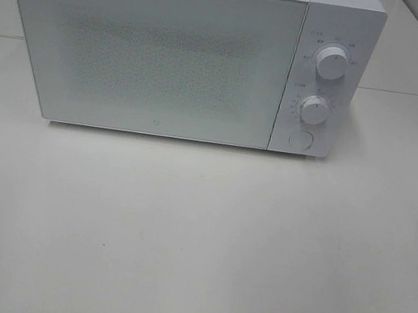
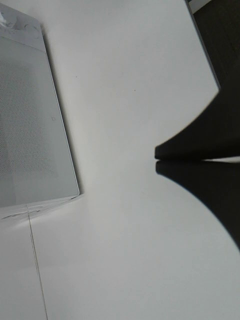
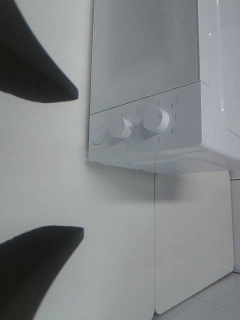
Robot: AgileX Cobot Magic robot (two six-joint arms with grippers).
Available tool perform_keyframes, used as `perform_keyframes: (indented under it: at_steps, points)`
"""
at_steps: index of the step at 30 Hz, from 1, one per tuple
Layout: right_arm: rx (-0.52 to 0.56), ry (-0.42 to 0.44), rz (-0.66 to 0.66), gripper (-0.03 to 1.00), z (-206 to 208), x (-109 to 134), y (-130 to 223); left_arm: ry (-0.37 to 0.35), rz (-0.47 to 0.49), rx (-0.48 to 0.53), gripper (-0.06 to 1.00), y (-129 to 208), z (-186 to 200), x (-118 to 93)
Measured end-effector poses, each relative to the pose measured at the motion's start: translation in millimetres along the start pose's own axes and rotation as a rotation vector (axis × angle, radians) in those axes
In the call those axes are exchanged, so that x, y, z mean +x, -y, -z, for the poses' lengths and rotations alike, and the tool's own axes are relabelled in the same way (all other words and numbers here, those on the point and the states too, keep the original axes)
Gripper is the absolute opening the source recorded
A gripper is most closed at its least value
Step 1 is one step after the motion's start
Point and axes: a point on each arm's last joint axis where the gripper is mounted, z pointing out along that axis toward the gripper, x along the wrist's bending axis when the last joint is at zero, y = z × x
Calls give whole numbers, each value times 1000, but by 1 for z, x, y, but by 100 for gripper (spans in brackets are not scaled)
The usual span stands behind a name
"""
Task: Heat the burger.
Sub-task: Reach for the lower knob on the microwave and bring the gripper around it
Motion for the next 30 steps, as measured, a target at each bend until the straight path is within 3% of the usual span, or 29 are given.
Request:
perform_keyframes:
  at_steps: [11, 18, 30]
  points:
    - [23, 0, 0, 66, -52, 0, -3, 0, 0, 0, 0, 0, 0, 0]
    - [94, 1, 0, 66, -98, 0, 9, -1, 0, 0, 0, 0, 0, 0]
    - [14, 0, 0, 66, -159, 0, 26, -4, -2, 1, 0, 0, 0, 0]
